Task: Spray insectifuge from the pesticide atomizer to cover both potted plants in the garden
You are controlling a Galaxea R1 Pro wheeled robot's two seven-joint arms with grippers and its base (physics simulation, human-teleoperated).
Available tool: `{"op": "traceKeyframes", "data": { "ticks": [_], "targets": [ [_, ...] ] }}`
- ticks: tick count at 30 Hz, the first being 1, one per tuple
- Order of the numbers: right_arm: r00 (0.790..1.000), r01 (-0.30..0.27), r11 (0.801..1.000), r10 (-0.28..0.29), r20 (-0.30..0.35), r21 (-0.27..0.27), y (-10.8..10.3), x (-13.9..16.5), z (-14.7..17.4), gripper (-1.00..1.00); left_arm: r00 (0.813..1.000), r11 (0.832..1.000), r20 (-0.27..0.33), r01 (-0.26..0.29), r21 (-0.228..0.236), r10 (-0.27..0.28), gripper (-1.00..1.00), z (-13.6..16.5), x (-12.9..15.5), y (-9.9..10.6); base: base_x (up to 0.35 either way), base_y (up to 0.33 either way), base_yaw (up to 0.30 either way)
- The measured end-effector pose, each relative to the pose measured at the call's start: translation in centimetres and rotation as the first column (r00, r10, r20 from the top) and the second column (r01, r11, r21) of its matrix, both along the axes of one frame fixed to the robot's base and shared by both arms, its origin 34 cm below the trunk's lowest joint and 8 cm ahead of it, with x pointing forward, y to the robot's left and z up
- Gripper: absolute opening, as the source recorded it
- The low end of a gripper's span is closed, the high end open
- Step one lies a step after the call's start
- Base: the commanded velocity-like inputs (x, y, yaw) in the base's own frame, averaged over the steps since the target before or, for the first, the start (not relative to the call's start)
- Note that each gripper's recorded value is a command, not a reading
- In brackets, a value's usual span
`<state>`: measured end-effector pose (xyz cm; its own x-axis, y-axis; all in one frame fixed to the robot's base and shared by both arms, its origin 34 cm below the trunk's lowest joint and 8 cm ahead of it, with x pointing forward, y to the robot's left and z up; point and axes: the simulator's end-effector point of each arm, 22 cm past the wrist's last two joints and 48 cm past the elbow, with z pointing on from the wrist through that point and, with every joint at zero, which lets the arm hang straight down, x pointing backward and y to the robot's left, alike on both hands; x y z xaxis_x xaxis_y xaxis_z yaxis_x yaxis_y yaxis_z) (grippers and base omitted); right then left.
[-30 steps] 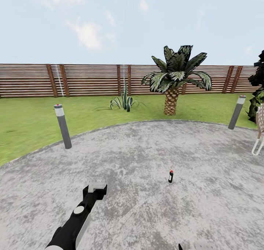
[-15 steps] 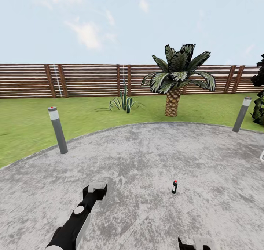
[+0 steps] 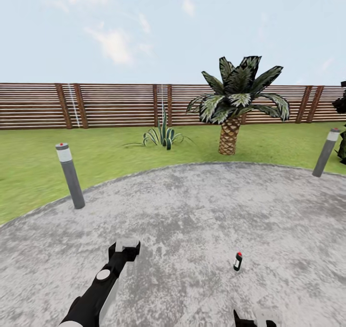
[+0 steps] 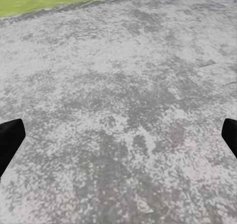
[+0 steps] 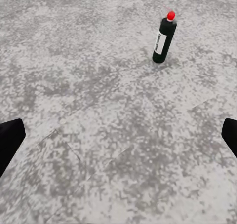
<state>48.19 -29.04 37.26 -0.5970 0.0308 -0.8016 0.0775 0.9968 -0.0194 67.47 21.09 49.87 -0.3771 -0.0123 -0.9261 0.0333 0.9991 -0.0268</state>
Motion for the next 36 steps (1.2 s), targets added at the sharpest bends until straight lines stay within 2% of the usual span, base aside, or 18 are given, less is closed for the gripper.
{"op": "traceKeyframes", "data": {
  "ticks": [36],
  "targets": [
    [1.000,0.004,1.000,-0.004,-0.003,0.004,0.08,-0.08,-0.11,1.00,1.000,1.000,0.000,0.000,0.000,0.000,1.00,-0.01,0.00,0.01,0.336,0.118,0.000]
  ]
}}
